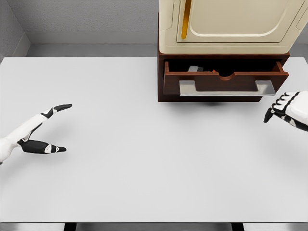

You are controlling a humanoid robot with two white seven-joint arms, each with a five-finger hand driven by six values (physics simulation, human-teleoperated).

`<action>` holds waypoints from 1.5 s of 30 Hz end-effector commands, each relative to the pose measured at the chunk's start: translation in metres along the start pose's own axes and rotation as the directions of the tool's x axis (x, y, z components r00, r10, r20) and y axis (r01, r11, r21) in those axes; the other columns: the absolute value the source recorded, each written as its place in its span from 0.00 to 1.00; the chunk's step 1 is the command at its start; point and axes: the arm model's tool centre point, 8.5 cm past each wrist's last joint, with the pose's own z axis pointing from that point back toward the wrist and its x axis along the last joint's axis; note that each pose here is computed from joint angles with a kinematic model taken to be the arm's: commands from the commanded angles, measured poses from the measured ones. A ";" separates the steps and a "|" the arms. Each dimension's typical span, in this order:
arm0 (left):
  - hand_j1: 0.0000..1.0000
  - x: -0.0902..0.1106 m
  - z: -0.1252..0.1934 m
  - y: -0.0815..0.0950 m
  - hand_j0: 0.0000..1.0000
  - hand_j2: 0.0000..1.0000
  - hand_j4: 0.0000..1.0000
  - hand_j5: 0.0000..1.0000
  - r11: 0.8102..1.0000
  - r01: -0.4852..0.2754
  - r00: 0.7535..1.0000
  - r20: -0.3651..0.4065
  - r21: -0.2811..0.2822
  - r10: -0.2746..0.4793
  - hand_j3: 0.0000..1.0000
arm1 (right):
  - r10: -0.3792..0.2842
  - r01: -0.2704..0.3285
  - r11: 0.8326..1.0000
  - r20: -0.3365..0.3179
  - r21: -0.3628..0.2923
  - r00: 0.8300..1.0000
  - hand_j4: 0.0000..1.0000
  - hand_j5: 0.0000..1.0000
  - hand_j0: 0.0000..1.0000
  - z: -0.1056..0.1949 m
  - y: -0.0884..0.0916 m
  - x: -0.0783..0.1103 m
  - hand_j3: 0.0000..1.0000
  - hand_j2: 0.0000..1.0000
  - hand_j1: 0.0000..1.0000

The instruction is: Put the switch into the drawer with left arm, and close the drawer with right arm

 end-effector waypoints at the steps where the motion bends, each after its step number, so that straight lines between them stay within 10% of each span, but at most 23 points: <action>1: 1.00 -0.002 0.001 0.000 1.00 1.00 1.00 1.00 1.000 -0.009 1.000 -0.005 0.007 0.009 1.00 | -0.008 0.008 1.000 0.005 -0.012 1.000 0.42 0.42 0.42 -0.003 0.007 0.004 0.42 0.42 0.42; 45: 1.00 -0.006 0.003 0.000 1.00 1.00 1.00 1.00 1.000 -0.016 1.000 -0.018 0.009 0.016 1.00 | -0.022 0.027 0.998 0.073 -0.065 0.997 0.47 0.47 0.47 -0.063 0.034 0.009 0.47 0.47 0.47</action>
